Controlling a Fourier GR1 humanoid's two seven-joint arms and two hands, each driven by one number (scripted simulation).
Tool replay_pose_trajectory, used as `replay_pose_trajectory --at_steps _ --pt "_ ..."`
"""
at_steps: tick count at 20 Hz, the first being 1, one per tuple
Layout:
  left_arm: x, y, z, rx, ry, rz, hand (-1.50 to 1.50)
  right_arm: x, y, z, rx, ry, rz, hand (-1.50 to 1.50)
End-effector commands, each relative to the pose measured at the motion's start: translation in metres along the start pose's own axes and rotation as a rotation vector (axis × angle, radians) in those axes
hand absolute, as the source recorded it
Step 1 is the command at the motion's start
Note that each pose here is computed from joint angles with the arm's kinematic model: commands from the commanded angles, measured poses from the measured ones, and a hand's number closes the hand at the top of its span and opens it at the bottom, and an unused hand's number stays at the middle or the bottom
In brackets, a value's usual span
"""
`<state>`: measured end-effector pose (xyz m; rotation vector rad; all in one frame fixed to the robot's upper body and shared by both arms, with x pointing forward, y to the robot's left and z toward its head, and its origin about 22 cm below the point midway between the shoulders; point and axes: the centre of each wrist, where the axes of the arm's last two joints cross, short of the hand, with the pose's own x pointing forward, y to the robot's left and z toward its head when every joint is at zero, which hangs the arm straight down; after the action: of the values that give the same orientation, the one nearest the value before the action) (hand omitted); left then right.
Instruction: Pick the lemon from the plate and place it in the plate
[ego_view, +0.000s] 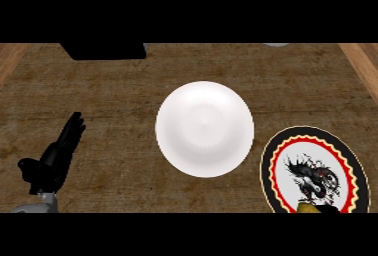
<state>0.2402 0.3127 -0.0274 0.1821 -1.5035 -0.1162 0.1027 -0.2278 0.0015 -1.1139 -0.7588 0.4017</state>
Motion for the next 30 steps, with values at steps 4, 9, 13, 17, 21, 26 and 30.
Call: replay_pose_trajectory --at_steps 4,9,13,17,21,26,30 --pt "0.004 -0.001 -0.015 -0.018 -0.019 -0.001 0.00 0.001 -0.025 0.077 -0.164 -0.113 -0.033 1.50" --pt "0.007 0.003 -0.002 -0.028 -0.006 0.005 0.00 0.022 -0.054 0.112 -0.270 -0.147 -0.041 1.50" --pt "0.002 0.005 -0.003 -0.008 -0.004 -0.008 0.00 0.043 -0.068 0.130 -0.390 -0.232 -0.087 1.50" --pt "0.020 -0.002 -0.018 -0.014 -0.024 0.008 0.00 0.056 -0.082 0.129 -0.517 -0.264 -0.095 1.50" --pt "0.018 0.001 -0.013 -0.032 -0.024 0.002 0.00 0.069 -0.088 0.136 -0.488 -0.309 -0.124 1.50" --pt "0.020 -0.014 -0.011 -0.037 -0.035 0.013 0.00 0.096 -0.089 0.131 -0.476 -0.317 -0.147 1.50" --pt "0.022 -0.017 -0.026 -0.049 -0.024 -0.007 0.00 0.122 -0.079 0.123 -0.436 -0.370 -0.138 1.50"
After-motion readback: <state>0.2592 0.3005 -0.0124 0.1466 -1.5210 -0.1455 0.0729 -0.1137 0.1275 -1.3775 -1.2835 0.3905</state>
